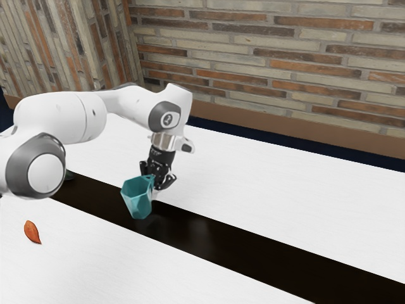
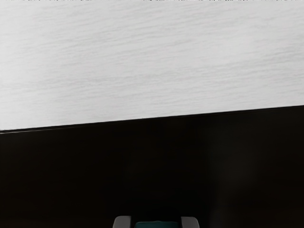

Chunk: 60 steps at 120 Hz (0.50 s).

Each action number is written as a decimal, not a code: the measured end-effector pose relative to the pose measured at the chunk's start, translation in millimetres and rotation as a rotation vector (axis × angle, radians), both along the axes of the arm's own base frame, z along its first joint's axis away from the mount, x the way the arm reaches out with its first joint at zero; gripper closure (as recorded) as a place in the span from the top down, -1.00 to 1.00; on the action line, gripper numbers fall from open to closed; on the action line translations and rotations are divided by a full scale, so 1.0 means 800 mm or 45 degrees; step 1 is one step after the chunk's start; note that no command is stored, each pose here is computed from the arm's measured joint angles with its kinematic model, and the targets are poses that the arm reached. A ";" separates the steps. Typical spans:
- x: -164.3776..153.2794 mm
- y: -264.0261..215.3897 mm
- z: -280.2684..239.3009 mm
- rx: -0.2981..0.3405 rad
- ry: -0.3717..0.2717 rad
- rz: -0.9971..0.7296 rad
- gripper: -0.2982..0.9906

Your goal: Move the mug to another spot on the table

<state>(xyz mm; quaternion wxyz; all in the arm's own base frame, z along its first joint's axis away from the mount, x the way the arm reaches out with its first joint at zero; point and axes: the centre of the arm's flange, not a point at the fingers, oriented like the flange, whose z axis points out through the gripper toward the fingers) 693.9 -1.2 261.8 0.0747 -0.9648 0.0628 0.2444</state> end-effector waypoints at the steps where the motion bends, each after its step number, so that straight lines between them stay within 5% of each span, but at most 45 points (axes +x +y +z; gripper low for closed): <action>1: 0.000 0.000 -0.001 -0.001 0.001 0.000 -0.57; 60: 0.004 0.023 -0.021 -0.029 0.027 0.004 -0.57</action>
